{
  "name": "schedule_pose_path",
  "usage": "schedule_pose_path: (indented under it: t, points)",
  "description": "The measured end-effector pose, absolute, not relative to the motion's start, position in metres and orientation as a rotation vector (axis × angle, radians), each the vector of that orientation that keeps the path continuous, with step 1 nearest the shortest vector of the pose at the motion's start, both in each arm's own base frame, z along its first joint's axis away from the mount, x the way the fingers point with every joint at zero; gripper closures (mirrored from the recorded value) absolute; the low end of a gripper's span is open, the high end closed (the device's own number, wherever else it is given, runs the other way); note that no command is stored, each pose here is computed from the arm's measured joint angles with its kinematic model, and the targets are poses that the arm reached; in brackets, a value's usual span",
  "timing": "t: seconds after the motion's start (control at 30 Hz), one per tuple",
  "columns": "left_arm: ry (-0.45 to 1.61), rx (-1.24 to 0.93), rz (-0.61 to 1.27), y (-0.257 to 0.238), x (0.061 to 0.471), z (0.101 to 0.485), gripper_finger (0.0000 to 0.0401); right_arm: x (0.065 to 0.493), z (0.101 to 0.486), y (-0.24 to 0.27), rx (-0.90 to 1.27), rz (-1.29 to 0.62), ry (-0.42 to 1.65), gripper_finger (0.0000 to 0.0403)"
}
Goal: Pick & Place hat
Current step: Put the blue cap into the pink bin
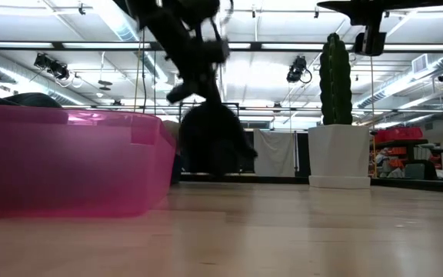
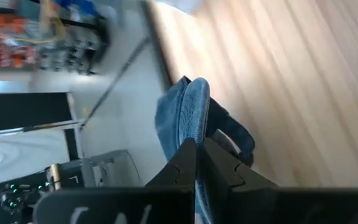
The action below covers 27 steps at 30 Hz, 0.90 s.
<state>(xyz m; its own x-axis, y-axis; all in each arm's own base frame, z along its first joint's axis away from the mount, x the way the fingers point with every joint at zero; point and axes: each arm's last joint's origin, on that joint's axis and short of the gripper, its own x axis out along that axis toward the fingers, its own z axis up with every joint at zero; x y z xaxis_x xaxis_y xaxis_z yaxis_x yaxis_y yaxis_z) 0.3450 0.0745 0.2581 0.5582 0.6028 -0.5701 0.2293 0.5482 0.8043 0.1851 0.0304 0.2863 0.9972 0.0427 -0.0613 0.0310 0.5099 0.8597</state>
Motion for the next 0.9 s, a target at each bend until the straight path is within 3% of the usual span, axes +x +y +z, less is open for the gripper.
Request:
schedule_pose_path:
  t: [0.23, 0.5, 0.7, 0.9]
  points:
    - [0.718, 0.889, 0.394, 0.061, 0.318, 0.320, 0.0392, 0.185, 0.289, 0.030, 1.028, 0.020, 0.057, 0.0278]
    - [0.290, 0.569, 0.515, 0.048, 0.284, 0.383, 0.0393, 0.185, 0.293, 0.029, 1.010, 0.039, 0.011, 0.0266]
    - [0.011, 0.290, 0.441, 0.042, 0.263, 0.414, 0.0393, 0.185, 0.301, 0.026, 0.997, 0.063, -0.070, 0.0266]
    - [-0.085, 0.084, 0.356, 0.039, 0.253, 0.423, 0.0393, 0.177, 0.311, 0.024, 0.942, 0.067, -0.154, 0.0266]
